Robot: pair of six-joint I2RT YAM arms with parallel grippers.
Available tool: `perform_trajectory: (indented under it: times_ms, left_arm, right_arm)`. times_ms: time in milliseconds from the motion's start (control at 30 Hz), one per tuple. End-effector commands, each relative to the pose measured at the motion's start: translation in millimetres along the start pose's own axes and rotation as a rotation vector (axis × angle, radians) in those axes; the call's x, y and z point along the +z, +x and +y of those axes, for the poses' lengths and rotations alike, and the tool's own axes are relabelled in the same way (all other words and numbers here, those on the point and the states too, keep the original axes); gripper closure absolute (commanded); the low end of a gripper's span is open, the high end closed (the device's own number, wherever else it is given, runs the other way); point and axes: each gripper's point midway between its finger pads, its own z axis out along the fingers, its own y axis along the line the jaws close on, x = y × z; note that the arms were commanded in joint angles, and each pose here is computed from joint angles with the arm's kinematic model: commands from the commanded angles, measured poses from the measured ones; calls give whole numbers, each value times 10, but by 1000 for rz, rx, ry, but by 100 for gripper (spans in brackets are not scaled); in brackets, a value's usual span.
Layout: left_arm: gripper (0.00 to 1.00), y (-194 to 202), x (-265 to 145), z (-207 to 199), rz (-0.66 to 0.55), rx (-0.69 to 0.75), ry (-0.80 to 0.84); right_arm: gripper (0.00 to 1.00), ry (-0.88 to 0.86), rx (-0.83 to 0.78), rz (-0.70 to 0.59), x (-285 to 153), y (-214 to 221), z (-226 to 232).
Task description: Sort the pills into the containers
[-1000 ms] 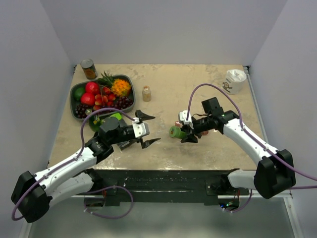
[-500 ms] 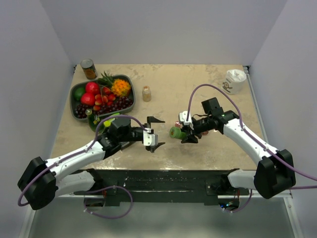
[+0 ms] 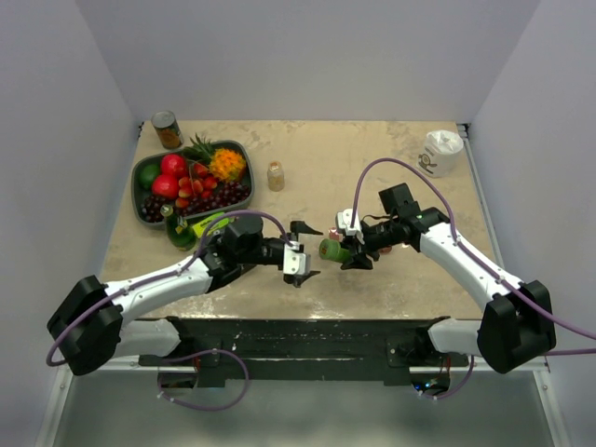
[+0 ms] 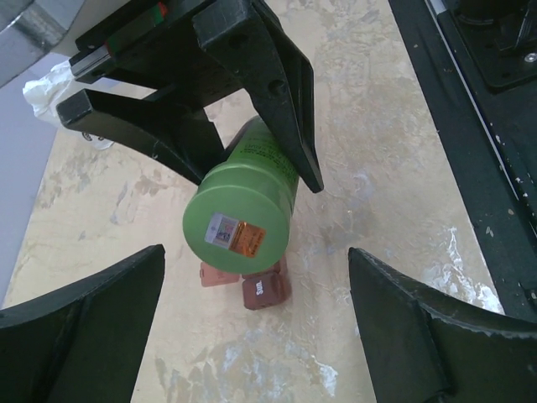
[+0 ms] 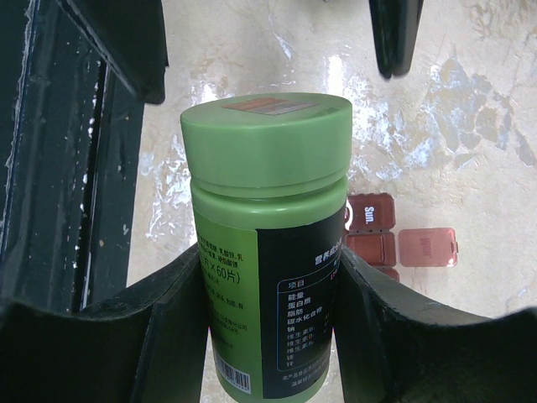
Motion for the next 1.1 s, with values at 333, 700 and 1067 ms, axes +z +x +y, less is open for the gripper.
perform_trajectory:
  times_ms: [333,700,1067]
  left_arm:
    - [29,-280,269,292,-62,22,-9]
    - [74,-377,257,227,-25,-511,-32]
    - [75,-589,442,137,-9,-1601,-48]
  right_arm:
    - [100,7,-59,-55,-49,-215,-75]
    - [100,14,-55,-48,-47,-200,-90]
    - [100,27,-46,-41,-46,-186,-119]
